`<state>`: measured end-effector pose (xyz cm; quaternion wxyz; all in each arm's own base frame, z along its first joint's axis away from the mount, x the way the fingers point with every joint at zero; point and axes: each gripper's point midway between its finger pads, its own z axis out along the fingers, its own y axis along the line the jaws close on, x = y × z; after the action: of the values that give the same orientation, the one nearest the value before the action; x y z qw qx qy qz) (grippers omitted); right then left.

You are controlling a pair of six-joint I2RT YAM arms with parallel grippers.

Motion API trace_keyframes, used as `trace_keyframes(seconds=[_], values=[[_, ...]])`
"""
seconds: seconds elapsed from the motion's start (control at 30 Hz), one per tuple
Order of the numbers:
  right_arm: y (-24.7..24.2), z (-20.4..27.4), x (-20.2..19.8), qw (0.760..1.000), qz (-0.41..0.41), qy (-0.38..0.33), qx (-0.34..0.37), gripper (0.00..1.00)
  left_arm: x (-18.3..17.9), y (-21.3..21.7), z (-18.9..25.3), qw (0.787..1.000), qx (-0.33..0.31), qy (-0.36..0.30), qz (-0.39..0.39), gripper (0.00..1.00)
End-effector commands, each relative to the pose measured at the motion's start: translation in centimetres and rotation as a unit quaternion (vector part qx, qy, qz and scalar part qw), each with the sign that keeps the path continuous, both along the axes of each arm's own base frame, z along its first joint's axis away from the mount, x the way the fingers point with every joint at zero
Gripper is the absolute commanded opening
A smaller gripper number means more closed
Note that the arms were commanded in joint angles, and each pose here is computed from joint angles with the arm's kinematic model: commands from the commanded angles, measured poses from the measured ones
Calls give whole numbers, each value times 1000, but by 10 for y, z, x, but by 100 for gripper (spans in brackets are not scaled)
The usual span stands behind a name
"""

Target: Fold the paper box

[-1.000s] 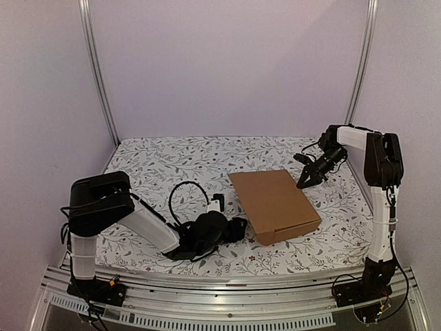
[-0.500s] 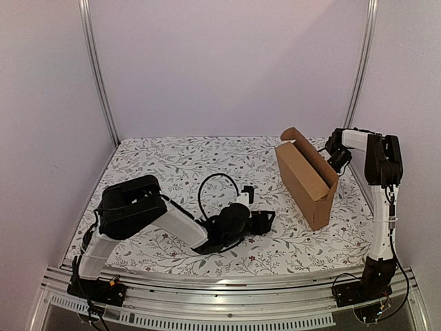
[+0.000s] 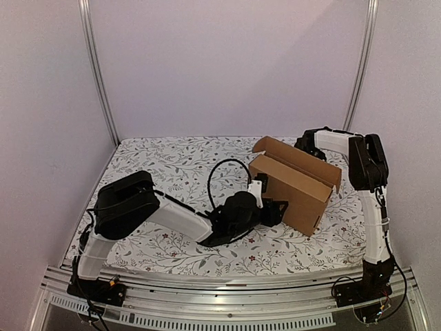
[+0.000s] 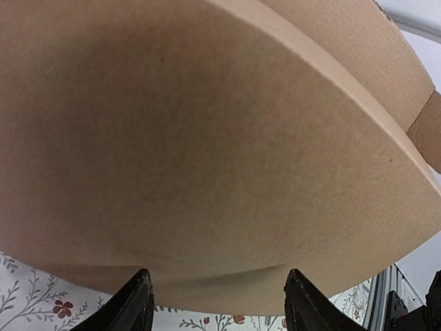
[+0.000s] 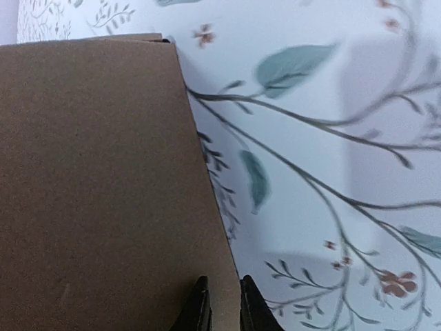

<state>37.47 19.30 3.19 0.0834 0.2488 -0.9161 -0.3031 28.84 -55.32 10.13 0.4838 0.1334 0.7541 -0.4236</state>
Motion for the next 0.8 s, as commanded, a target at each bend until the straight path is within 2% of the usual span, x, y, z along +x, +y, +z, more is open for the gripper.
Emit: trace_keyframes(seconds=[0.0,0.3,0.43,0.53,0.77], values=[[39,12,-18,999,47,-4,26,16,-23,11,23,999,28,-22,4,64],[77,6,-54,994,107,6,26,16,-45,65,8,995,86,3,47,64],[74,7,-50,994,110,-16,2,17,-45,79,0,993,100,6,60,64],[69,15,-46,994,107,-34,-10,22,-47,87,-2,992,108,1,65,64],[47,50,-24,995,73,-67,1,27,-63,95,22,990,133,-43,28,65]])
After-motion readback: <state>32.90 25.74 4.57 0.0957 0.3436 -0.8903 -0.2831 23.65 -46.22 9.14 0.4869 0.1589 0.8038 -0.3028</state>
